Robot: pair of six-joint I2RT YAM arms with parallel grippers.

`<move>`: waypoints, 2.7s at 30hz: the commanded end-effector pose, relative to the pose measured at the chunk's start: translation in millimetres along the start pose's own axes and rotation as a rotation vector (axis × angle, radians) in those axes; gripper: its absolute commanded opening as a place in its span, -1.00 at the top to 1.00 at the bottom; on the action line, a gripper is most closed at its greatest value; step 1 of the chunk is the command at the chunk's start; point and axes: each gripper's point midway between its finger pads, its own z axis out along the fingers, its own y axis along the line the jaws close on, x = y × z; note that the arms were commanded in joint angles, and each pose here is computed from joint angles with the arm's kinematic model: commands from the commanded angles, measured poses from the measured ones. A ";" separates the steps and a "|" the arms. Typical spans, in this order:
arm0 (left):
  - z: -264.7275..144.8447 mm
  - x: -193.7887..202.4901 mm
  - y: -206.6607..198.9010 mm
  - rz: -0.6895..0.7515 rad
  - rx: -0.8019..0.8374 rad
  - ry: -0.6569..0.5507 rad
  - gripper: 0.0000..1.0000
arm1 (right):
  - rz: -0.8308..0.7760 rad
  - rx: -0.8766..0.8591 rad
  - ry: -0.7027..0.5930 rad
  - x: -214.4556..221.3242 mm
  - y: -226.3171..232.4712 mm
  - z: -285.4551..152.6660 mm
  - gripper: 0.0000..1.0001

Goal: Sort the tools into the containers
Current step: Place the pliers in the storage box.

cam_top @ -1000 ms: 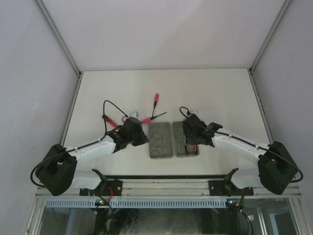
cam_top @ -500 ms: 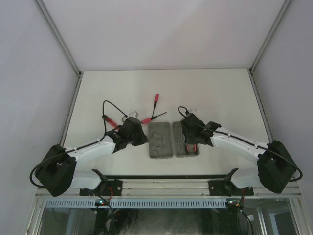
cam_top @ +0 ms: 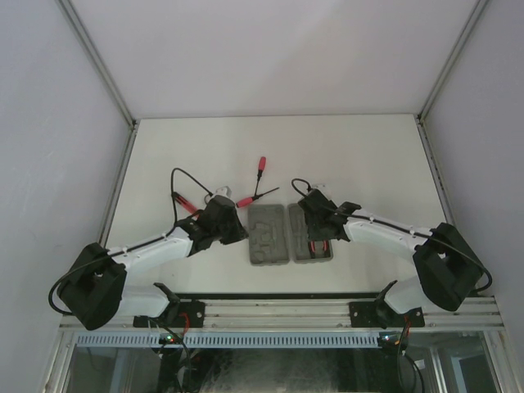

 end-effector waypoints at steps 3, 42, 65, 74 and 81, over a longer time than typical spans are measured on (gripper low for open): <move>-4.8 -11.9 -8.5 -0.018 0.026 -0.040 1.00 | 0.018 -0.028 -0.104 -37.4 4.6 -0.1 0.34; -6.4 -12.6 -6.5 -0.016 0.013 -0.041 1.00 | -0.048 0.051 -0.032 -26.9 -9.2 14.7 0.86; -7.2 -13.5 -4.8 -0.017 0.004 -0.047 1.00 | -0.064 0.038 -0.079 -33.2 -14.9 -15.4 0.57; -6.8 -13.9 -5.4 -0.019 0.004 -0.047 1.00 | -0.082 0.053 0.002 -18.4 -16.3 1.4 0.64; -6.6 -14.2 -5.7 -0.019 0.004 -0.047 1.00 | -0.096 0.072 0.027 -15.1 -19.4 9.1 0.85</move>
